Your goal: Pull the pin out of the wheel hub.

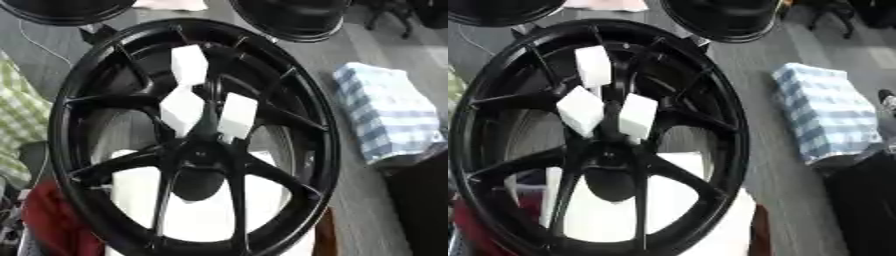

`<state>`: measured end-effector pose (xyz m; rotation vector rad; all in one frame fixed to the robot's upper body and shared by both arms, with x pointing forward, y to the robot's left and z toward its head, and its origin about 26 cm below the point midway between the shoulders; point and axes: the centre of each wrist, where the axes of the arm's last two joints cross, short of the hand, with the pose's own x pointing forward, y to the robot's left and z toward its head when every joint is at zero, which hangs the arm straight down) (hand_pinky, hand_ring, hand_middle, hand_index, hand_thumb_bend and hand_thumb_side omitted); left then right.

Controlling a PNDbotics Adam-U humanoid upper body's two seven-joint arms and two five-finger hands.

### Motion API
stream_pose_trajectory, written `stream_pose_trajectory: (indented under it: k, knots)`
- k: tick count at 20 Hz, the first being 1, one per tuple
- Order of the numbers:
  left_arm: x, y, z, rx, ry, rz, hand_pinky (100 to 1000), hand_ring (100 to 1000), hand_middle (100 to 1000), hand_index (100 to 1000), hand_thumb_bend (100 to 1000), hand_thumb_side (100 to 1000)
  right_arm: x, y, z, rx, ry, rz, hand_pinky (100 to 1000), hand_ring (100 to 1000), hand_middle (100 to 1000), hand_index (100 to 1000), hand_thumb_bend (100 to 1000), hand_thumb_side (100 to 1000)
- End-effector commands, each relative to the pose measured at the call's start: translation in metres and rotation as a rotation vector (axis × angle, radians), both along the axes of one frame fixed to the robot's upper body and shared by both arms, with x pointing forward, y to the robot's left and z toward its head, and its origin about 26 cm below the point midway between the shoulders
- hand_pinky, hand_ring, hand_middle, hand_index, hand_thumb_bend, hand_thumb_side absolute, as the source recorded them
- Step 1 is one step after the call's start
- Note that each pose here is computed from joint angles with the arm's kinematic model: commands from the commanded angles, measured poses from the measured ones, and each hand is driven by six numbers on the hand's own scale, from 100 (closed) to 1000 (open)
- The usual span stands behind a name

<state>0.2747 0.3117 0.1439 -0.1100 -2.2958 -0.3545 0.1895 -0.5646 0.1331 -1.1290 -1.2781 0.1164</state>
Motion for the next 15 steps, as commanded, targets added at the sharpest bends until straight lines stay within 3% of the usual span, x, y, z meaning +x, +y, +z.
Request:
stream_pose_trajectory:
  k: [1,3,4,5,7,15]
  knots:
    - [-0.001,-0.001,0.008,0.012,-0.028,-0.011,1000,622,574,821,100,686,0.005,0.0,0.024,-0.043,-0.06,0.014,671,755,721,712,260,457]
    - [-0.001,-0.001,0.008,0.011,-0.027,-0.017,1000,622,574,821,100,686,0.019,0.01,0.044,-0.071,-0.128,0.08,660,737,701,694,214,445]
    - [-0.001,-0.001,0.008,0.01,-0.028,-0.017,1000,622,574,821,100,686,0.027,0.018,0.052,-0.08,-0.163,0.128,650,725,687,683,284,480]
    - [-0.001,-0.001,0.008,0.009,-0.028,-0.018,1000,622,574,821,100,685,0.035,0.026,0.059,-0.085,-0.193,0.178,645,717,681,676,158,443]
    - [-0.001,-0.001,0.008,0.01,-0.029,-0.02,1000,621,574,821,100,685,0.045,0.042,0.07,-0.092,-0.237,0.279,638,706,670,668,123,445]
    - [0.0,-0.003,0.008,0.01,-0.037,-0.029,1000,618,572,820,100,684,0.061,0.104,0.089,-0.123,-0.33,0.656,628,689,652,654,109,428]
